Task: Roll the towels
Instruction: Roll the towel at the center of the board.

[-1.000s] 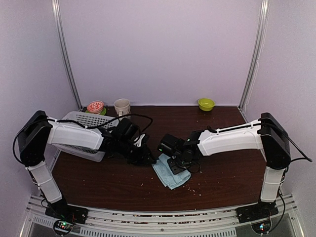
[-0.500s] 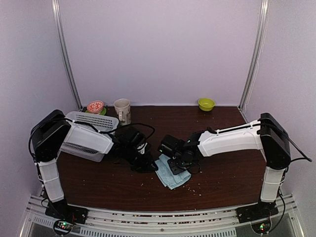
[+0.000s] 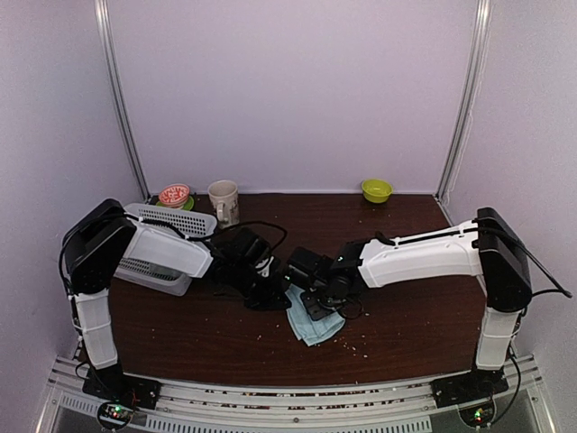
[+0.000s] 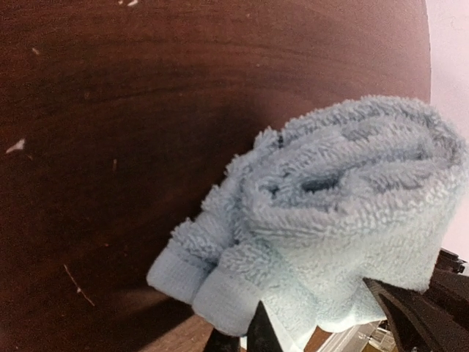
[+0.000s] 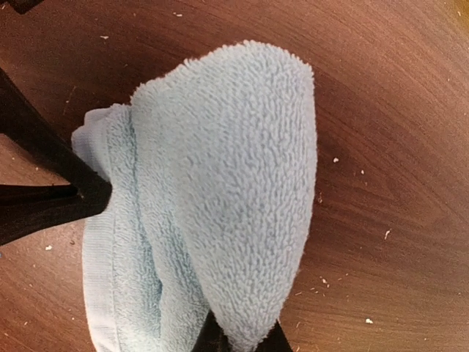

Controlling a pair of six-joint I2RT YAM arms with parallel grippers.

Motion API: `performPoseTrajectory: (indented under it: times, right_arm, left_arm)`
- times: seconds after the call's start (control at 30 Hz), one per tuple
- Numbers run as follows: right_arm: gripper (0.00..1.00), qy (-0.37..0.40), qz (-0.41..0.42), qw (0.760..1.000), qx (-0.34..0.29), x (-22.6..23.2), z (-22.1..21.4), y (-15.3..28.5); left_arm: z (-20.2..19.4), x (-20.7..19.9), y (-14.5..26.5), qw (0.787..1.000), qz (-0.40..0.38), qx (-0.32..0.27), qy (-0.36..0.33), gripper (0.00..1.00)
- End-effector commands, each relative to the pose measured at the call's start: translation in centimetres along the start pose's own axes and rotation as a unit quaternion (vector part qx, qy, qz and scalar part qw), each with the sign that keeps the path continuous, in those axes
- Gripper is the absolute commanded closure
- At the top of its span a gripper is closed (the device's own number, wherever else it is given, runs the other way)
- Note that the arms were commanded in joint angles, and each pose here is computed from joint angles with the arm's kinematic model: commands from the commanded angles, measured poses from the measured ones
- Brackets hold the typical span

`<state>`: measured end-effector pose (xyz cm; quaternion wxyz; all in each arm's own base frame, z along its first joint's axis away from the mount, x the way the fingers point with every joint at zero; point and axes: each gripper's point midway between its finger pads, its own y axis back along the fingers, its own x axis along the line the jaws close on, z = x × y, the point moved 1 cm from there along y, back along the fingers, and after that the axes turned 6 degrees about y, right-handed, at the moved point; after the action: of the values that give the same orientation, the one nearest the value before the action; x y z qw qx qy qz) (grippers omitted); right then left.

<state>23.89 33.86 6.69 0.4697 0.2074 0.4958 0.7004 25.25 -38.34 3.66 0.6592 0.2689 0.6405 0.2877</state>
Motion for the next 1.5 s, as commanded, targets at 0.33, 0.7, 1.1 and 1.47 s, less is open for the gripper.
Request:
performPoseTrajectory:
  times: [0.33, 0.7, 1.1, 1.47]
  right_arm:
    - [0.97, 0.002, 0.045, 0.999, -0.004, 3.3, 0.9, 0.8]
    - [0.87, 0.007, 0.074, 0.997, 0.017, 4.9, -0.2, -0.6]
    - [0.79, -0.001, 0.088, 0.996, 0.024, 5.0, -0.6, -1.4]
    - [0.78, -0.005, 0.102, 0.994, 0.024, 5.0, -0.7, -1.5]
  left_arm:
    - [0.4, -0.7, -0.5, 1.0, -0.011, -0.003, -0.01, 1.0]
    - [-0.5, -0.4, 0.3, 1.0, -0.01, 0.005, -0.018, 0.93]
    - [-1.8, -3.7, 5.9, 0.996, -0.054, -0.018, -0.072, 0.74]
    - [0.9, -6.3, 2.9, 0.993, -0.096, -0.022, -0.062, 0.76]
